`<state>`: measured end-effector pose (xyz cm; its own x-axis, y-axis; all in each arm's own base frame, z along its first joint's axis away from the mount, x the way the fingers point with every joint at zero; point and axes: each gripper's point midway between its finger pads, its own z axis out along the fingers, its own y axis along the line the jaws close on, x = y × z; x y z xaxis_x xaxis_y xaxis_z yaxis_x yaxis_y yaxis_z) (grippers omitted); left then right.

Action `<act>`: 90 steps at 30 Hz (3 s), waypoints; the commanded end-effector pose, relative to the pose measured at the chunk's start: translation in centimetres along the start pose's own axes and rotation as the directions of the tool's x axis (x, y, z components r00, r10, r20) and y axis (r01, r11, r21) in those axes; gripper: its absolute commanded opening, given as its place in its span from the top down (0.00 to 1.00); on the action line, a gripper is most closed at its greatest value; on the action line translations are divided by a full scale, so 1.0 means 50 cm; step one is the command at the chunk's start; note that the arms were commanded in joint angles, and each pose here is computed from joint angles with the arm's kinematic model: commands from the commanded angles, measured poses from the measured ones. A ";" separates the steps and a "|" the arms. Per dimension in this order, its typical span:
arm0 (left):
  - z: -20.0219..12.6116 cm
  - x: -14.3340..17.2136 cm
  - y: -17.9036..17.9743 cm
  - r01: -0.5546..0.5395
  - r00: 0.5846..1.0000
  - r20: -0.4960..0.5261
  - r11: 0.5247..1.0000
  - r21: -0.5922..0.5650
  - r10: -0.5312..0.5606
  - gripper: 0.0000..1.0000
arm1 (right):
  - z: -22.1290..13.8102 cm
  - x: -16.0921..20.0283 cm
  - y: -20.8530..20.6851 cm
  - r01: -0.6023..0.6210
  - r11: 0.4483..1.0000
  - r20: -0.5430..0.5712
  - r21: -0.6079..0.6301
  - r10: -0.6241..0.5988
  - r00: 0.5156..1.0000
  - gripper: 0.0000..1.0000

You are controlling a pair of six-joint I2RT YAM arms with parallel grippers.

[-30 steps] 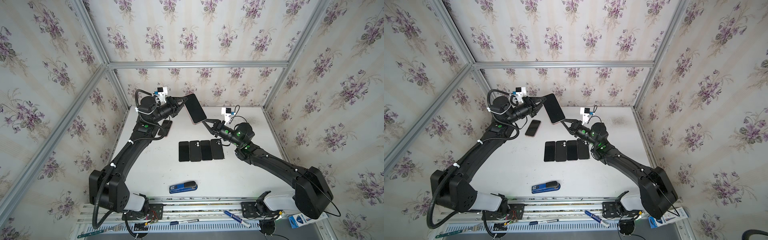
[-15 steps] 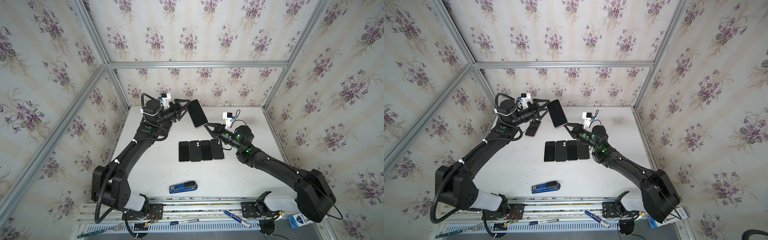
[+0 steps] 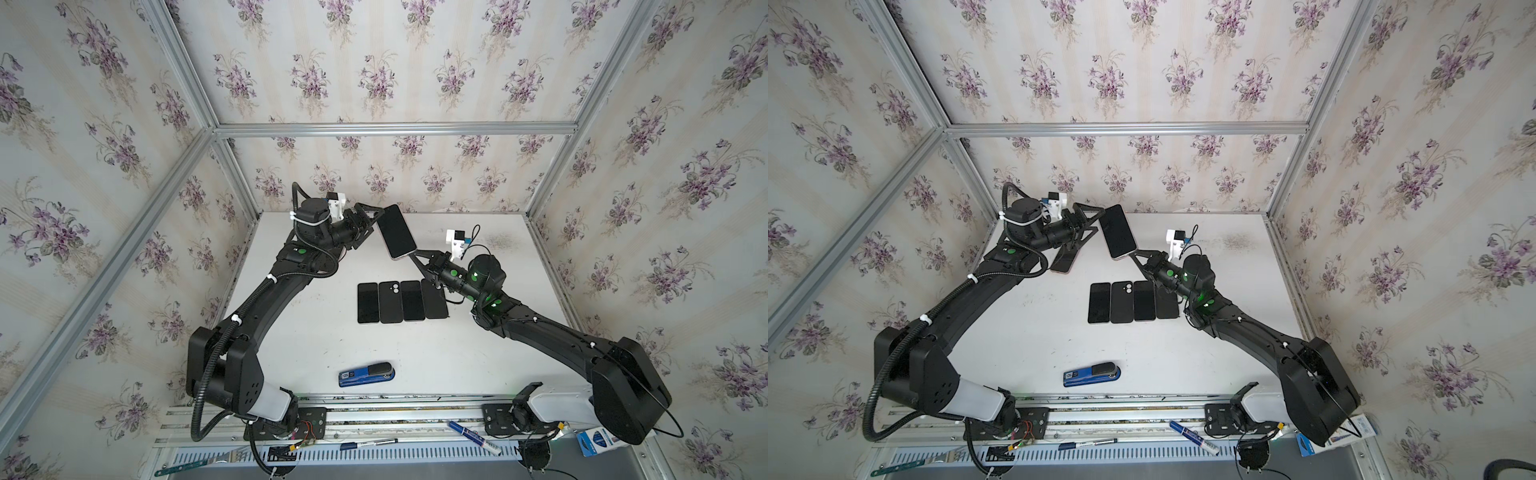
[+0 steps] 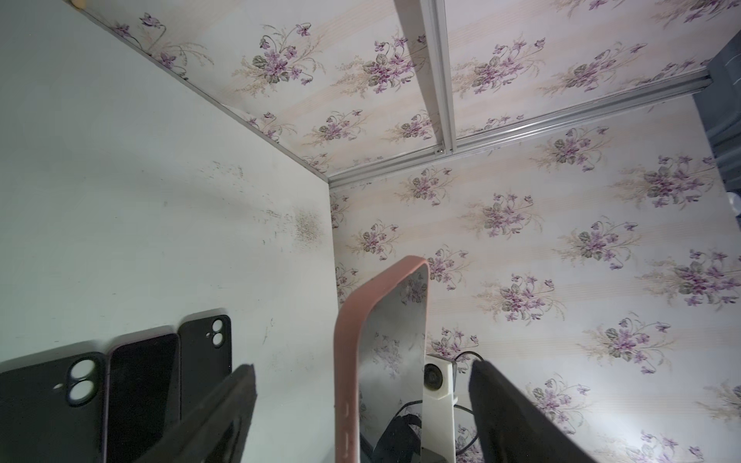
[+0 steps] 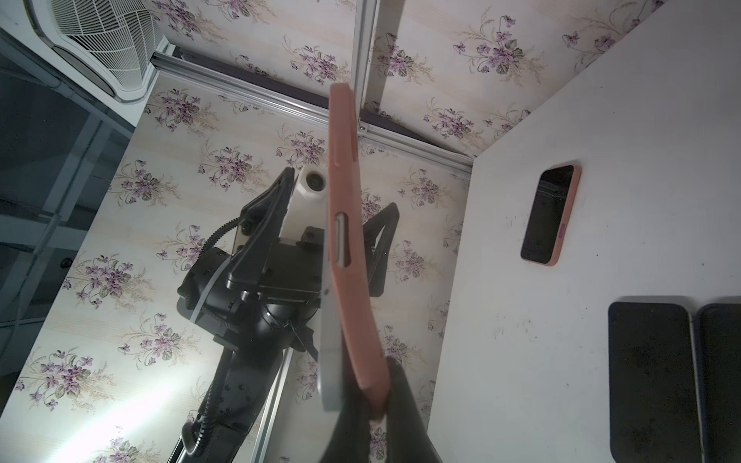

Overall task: Take the phone out of the phone case
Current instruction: Remove the phone case from the phone.

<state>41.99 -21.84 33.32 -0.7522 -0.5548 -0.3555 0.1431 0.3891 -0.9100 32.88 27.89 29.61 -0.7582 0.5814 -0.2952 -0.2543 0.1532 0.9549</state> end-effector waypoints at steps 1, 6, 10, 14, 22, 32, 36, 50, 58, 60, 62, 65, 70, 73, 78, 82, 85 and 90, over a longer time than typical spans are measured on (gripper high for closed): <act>-0.018 -0.012 0.001 -0.119 0.992 0.024 0.990 -0.070 0.121 0.14 | -0.003 -0.011 0.029 0.016 0.998 0.024 -0.056 -0.014 1.000 1.00; -0.053 -0.028 -0.041 -0.318 0.945 0.033 0.937 -0.143 0.326 0.12 | -0.008 -0.011 0.016 0.000 0.999 0.029 -0.038 0.001 1.000 1.00; -0.079 -0.007 -0.114 -0.549 0.834 0.009 0.831 -0.089 0.551 0.11 | -0.014 -0.011 0.008 -0.004 1.000 0.032 -0.023 0.004 0.999 1.00; -0.096 0.062 -0.169 -0.763 0.645 -0.044 0.646 0.006 0.763 0.09 | -0.018 -0.011 0.003 -0.008 1.000 0.034 -0.015 0.009 0.999 1.00; -0.094 0.218 -0.144 -0.954 0.237 -0.242 0.272 0.124 0.941 0.06 | -0.020 -0.009 -0.001 -0.014 1.000 0.031 -0.009 0.014 0.999 1.00; -0.064 0.255 -0.096 -0.964 0.155 -0.348 0.218 0.150 0.925 0.10 | -0.028 -0.006 0.005 -0.013 1.000 0.027 -0.008 0.013 1.000 1.00; -0.050 0.249 -0.081 -0.972 0.140 -0.376 0.199 0.122 0.916 0.12 | -0.029 -0.006 0.007 -0.012 1.000 0.027 -0.009 0.012 1.000 1.00; -0.012 0.225 -0.063 -0.995 0.070 -0.432 0.095 0.037 0.899 0.18 | -0.028 -0.005 0.012 -0.014 1.000 0.021 -0.017 0.015 1.000 1.00; 0.002 0.229 -0.053 -0.996 0.054 -0.446 0.080 0.041 0.893 0.19 | -0.027 -0.004 0.013 -0.016 1.000 0.017 -0.019 0.016 1.000 1.00; 0.007 0.226 -0.048 -0.997 0.050 -0.456 0.071 0.028 0.889 0.20 | -0.026 -0.004 0.012 -0.019 1.000 0.017 -0.019 0.019 1.000 1.00; 0.010 0.221 -0.044 -0.998 0.044 -0.465 0.057 0.014 0.884 0.20 | -0.026 -0.004 0.013 -0.018 1.000 0.015 -0.021 0.018 1.000 1.00; 0.015 0.218 -0.038 -0.999 0.032 -0.478 0.037 0.001 0.878 0.22 | -0.026 -0.003 0.013 -0.020 1.000 0.012 -0.021 0.020 1.000 1.00; 0.023 0.206 -0.032 -0.999 0.016 -0.497 -0.002 -0.036 0.868 0.28 | -0.028 -0.002 0.011 -0.023 1.000 0.015 -0.021 0.024 1.000 1.00; 0.027 0.200 -0.031 -0.998 0.009 -0.501 -0.023 -0.058 0.866 0.33 | -0.029 -0.002 0.011 -0.028 0.999 0.014 -0.021 0.028 1.000 1.00; 0.030 0.187 -0.037 -0.994 0.008 -0.495 -0.047 -0.098 0.869 0.40 | -0.031 0.000 0.007 -0.031 0.999 0.014 -0.019 0.032 0.999 1.00; 0.028 0.175 -0.040 -0.989 0.007 -0.495 -0.066 -0.131 0.869 0.44 | -0.031 0.001 0.003 -0.034 0.999 0.013 -0.016 0.035 0.999 1.00; 0.028 0.176 -0.043 -0.988 -0.003 -0.491 -0.080 -0.136 0.871 0.44 | -0.031 0.001 0.002 -0.037 0.999 0.014 -0.015 0.037 0.999 1.00; 0.030 0.178 -0.046 -0.984 -0.020 -0.486 -0.102 -0.144 0.874 0.44 | -0.029 0.002 0.002 -0.040 0.999 0.011 -0.019 0.040 0.999 1.00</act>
<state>34.83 -29.02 30.59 -0.1988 0.7194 -0.6655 0.6874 0.5864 0.4286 32.41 26.46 27.75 -0.7574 0.6100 -0.2331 -0.1680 0.1629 0.9722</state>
